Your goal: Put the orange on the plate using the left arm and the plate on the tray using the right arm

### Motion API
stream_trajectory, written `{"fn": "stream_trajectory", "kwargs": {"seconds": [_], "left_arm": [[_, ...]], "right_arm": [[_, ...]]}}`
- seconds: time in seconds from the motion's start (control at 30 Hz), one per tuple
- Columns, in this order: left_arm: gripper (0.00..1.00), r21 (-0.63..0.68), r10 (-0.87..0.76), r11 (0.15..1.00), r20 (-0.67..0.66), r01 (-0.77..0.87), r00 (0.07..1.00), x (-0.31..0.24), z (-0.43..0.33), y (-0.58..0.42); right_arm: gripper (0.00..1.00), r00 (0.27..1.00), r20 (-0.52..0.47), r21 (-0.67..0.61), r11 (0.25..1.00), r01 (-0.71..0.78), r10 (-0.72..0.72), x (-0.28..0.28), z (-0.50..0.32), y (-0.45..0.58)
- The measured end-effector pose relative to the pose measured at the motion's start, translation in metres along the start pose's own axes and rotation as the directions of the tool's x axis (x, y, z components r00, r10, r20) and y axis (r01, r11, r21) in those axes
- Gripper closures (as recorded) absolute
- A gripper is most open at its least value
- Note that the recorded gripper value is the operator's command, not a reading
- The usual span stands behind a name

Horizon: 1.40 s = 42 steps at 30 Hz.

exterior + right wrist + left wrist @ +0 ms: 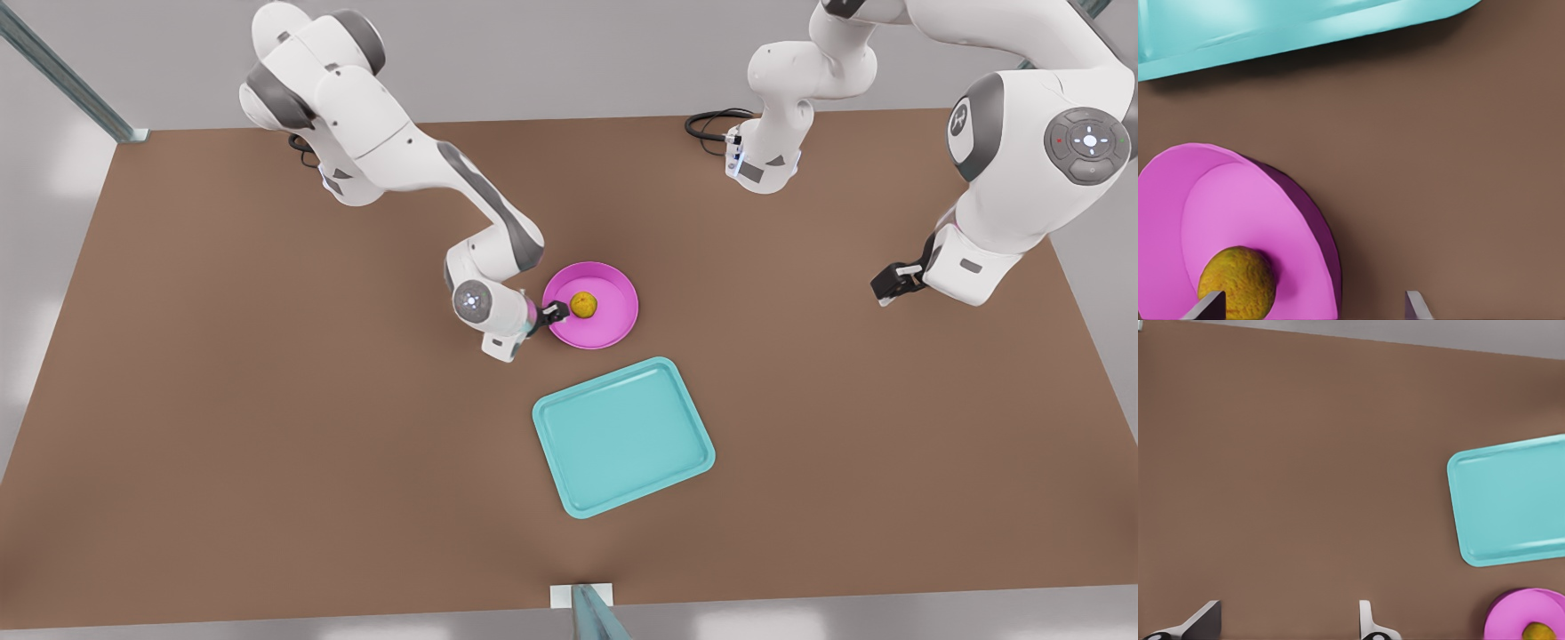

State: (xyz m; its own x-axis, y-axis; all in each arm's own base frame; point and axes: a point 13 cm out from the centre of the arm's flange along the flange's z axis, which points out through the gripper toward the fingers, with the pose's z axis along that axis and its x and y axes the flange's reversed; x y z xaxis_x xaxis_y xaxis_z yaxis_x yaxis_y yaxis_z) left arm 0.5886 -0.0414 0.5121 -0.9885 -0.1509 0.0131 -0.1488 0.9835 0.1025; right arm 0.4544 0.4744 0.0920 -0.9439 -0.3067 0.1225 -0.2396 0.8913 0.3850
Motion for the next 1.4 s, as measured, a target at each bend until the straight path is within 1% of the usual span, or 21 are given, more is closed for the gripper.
{"fn": "stream_trajectory", "kwargs": {"seconds": [0.33, 0.37, 0.4, 0.43, 0.5, 0.6, 0.67, 0.77, 0.8, 0.9, 1.23, 1.3, 1.4], "left_arm": [[0.0, 0.007, 0.04, 0.999, -0.003, -0.04, 0.999, -0.001, 0.001, 0.002], [0.0, 0.009, 0.043, 0.999, -0.004, -0.043, 0.999, -0.001, 0.001, 0.002], [0.0, 0.01, 0.046, 0.999, -0.006, -0.046, 0.999, 0.0, 0.001, 0.002], [0.0, 0.01, 0.049, 0.999, -0.008, -0.049, 0.999, 0.0, 0.002, 0.002], [0.0, 0.011, 0.056, 0.998, -0.011, -0.056, 0.998, 0.001, 0.002, 0.001], [0.0, 0.012, 0.064, 0.998, -0.014, -0.063, 0.998, 0.002, 0.002, 0.001], [0.0, 0.012, 0.068, 0.998, -0.015, -0.067, 0.998, 0.002, 0.003, 0.001], [0.0, 0.012, 0.073, 0.997, -0.016, -0.073, 0.997, 0.002, 0.003, 0.001], [0.0, 0.012, 0.074, 0.997, -0.017, -0.074, 0.997, 0.002, 0.003, 0.001], [0.0, 0.012, 0.079, 0.997, -0.017, -0.078, 0.997, 0.002, 0.003, 0.001], [0.0, 0.012, 0.087, 0.996, -0.017, -0.087, 0.996, 0.002, 0.003, 0.002], [0.0, 0.012, 0.088, 0.996, -0.017, -0.088, 0.996, 0.001, 0.004, 0.002], [0.0, 0.013, 0.09, 0.996, -0.016, -0.09, 0.996, 0.001, 0.004, 0.001]], "right_arm": [[0.0, 0.999, -0.037, 0.006, 1.0, 0.009, -0.009, 0.013, 0.043, 0.004], [0.18, 0.999, -0.037, 0.007, 1.0, 0.009, -0.009, 0.013, 0.044, 0.004], [0.3, 0.999, -0.038, 0.006, 1.0, 0.009, -0.009, 0.013, 0.045, 0.004], [0.4, 0.999, -0.041, 0.004, 1.0, 0.009, -0.009, 0.014, 0.047, 0.003], [0.5, 0.999, -0.043, 0.001, 1.0, 0.013, -0.013, 0.014, 0.049, 0.003], [0.57, 0.999, -0.047, 0.005, 1.0, 0.019, -0.018, 0.015, 0.052, 0.001], [0.58, 0.999, -0.049, 0.006, 1.0, 0.022, -0.022, 0.016, 0.053, 0.002], [0.68, 0.998, -0.053, 0.004, 1.0, 0.028, -0.027, 0.015, 0.055, 0.004], [0.7, 0.998, -0.053, 0.003, 1.0, 0.028, -0.028, 0.015, 0.055, 0.005], [0.78, 0.998, -0.053, 0.001, 0.999, 0.033, -0.033, 0.014, 0.054, 0.006], [0.79, 0.996, -0.04, -0.03, 0.997, 0.076, -0.077, 0.015, 0.042, 0.035], [0.79, 0.996, -0.029, -0.038, 0.996, 0.086, -0.088, 0.013, 0.034, 0.042], [0.79, 0.995, 0.014, -0.053, 0.994, 0.095, -0.095, 0.0, 0.007, 0.05]]}}
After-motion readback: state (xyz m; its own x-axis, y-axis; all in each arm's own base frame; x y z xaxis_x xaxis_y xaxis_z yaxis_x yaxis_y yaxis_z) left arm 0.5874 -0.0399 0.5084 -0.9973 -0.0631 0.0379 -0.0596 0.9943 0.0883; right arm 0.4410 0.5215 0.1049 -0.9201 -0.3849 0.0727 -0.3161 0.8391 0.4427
